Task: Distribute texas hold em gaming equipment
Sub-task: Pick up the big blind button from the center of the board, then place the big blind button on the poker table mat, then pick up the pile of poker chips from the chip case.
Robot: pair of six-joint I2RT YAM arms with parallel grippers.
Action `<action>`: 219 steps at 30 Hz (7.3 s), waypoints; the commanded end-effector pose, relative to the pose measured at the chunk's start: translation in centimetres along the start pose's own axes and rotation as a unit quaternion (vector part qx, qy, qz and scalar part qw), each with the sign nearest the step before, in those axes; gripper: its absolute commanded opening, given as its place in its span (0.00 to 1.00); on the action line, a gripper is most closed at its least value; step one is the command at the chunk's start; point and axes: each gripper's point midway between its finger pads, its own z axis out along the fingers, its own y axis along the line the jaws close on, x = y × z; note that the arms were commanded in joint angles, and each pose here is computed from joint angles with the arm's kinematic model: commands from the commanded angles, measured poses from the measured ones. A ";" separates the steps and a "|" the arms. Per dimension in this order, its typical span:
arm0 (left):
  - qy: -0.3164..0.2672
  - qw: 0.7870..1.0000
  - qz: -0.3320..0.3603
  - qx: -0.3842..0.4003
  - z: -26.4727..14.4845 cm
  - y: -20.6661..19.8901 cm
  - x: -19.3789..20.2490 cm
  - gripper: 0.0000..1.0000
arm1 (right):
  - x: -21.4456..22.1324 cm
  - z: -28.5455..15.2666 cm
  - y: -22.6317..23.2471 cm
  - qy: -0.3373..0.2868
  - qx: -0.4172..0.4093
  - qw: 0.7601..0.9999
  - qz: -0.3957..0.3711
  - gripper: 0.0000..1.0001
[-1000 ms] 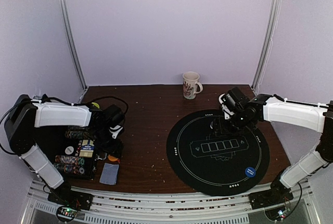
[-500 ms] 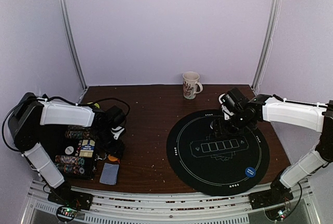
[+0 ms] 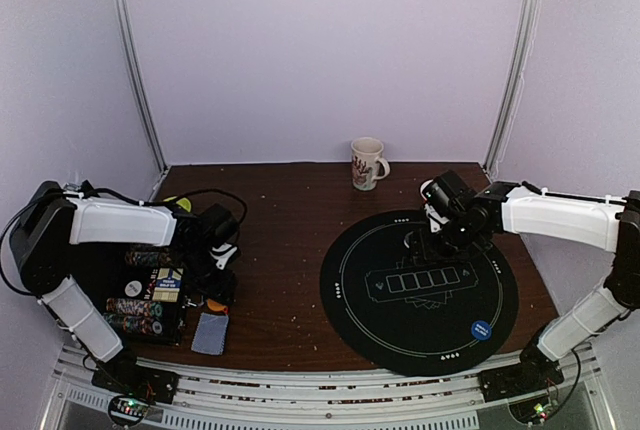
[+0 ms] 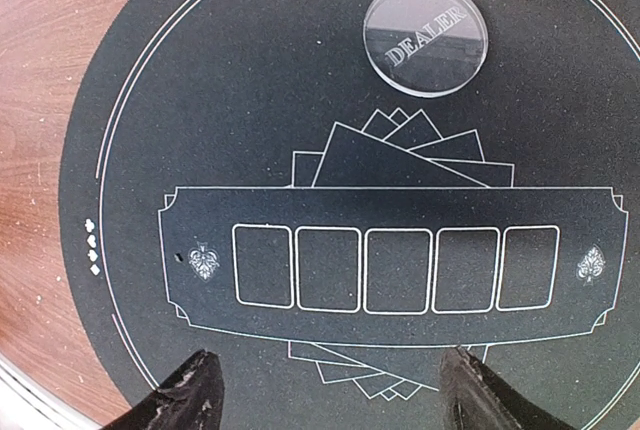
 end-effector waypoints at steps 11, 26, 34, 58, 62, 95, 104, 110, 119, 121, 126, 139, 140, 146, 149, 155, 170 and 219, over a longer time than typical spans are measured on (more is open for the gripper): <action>0.020 1.000 0.000 0.009 0.1 0.2 1.7 0.54 | -0.3 -0.9 -0.1 -0.006 0.005 1.000 -0.008 0.76; -0.018 0.999 0.010 0.027 -2.5 -0.7 -0.5 0.34 | -0.7 -1.2 0.2 -0.010 0.003 1.000 -0.006 0.76; -0.090 0.992 0.080 0.026 -6.0 -3.4 -4.9 0.33 | -2.0 -1.9 3.2 -0.023 -0.073 0.997 0.009 0.76; -0.100 0.849 0.504 0.124 -3.4 -34.7 -3.3 0.31 | -2.9 -6.4 -7.5 -0.104 -0.043 0.986 0.120 0.77; -0.084 0.846 0.514 0.117 -1.6 -35.9 -2.6 0.31 | -1.7 -6.1 -7.2 -0.109 -0.065 0.984 0.121 0.77; -0.227 0.883 0.389 0.129 -12.3 -32.9 -10.4 0.97 | -3.1 -6.3 -7.0 -0.121 -0.061 0.985 0.103 0.78; -0.228 0.973 0.037 0.018 -14.5 -6.1 -12.7 0.97 | -5.2 -6.6 -4.3 -0.144 -0.088 0.984 0.060 0.78; -0.186 0.972 -0.135 -0.047 -13.4 6.6 -8.5 0.97 | -6.9 -5.9 -2.2 -0.139 -0.101 0.985 0.010 0.78; -0.166 0.952 -0.241 -0.095 -10.0 14.1 -6.0 0.71 | -8.8 -2.7 -1.4 -0.091 -0.081 0.992 -0.032 0.78; -0.157 0.952 -0.245 -0.097 -8.9 14.4 -6.0 0.67 | -9.2 -2.2 -1.3 -0.085 -0.080 0.993 -0.036 0.78; -0.153 0.954 -0.243 -0.089 -7.0 14.6 -6.9 0.59 | -9.9 -1.7 -1.1 -0.081 -0.079 0.993 -0.039 0.78; -0.106 0.951 -0.258 -0.136 -3.8 16.1 -4.9 0.49 | -10.1 -1.2 -0.9 -0.071 -0.077 0.994 -0.036 0.78; -0.107 0.950 -0.258 -0.136 -3.8 16.1 -4.8 0.49 | -10.1 -1.2 -1.0 -0.071 -0.077 0.994 -0.036 0.78; -0.111 0.952 -0.253 -0.134 -3.6 16.0 -4.6 0.49 | -10.1 -1.2 -0.8 -0.071 -0.079 0.994 -0.034 0.78; -0.112 0.953 -0.252 -0.128 -3.4 15.8 -4.8 0.48 | -10.0 -1.3 -0.9 -0.072 -0.078 0.994 -0.034 0.78; -0.108 0.954 -0.237 -0.150 -3.1 16.5 -4.8 0.48 | -9.8 -1.3 -1.0 -0.069 -0.075 0.994 -0.034 0.78; -0.133 0.970 -0.196 -0.047 -2.3 11.7 -5.8 0.46 | -10.0 -1.2 -0.8 -0.069 -0.080 0.994 -0.032 0.78; -0.113 0.967 -0.188 -0.133 -3.2 15.1 -4.9 0.49 | -9.0 -1.1 -0.4 -0.054 -0.087 0.994 -0.043 0.77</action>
